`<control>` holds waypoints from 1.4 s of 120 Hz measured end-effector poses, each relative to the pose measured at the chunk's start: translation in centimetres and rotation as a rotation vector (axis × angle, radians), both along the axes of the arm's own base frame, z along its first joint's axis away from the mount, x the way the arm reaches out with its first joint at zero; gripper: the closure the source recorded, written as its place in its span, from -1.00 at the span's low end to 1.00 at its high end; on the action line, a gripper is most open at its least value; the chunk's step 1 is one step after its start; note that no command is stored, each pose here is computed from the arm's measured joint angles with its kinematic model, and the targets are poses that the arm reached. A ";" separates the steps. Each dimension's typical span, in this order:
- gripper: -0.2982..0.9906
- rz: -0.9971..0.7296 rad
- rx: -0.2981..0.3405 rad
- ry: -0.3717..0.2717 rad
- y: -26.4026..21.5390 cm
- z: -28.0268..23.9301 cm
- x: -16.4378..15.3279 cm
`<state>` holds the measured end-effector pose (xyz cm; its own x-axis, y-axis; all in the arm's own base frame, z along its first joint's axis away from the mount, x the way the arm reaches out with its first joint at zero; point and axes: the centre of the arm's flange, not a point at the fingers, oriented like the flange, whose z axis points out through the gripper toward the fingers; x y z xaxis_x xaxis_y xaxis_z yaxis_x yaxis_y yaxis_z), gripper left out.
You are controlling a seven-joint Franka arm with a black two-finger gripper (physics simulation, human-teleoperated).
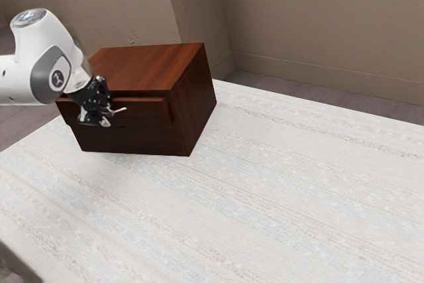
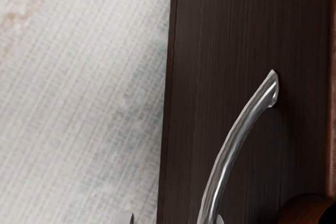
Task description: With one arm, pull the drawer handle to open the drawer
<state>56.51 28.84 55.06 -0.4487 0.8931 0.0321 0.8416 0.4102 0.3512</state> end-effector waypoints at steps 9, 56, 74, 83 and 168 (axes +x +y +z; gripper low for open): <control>0.38 -0.001 -0.001 0.004 -0.1 0.0 -0.4; 0.39 -0.009 0.000 0.008 -1.0 -0.2 -3.2; 0.38 -0.011 0.002 0.005 -1.2 -0.1 -3.9; 0.38 -0.011 0.001 0.007 -1.3 -0.3 -4.2; 0.33 -0.015 0.018 -0.005 -2.6 -0.7 -7.7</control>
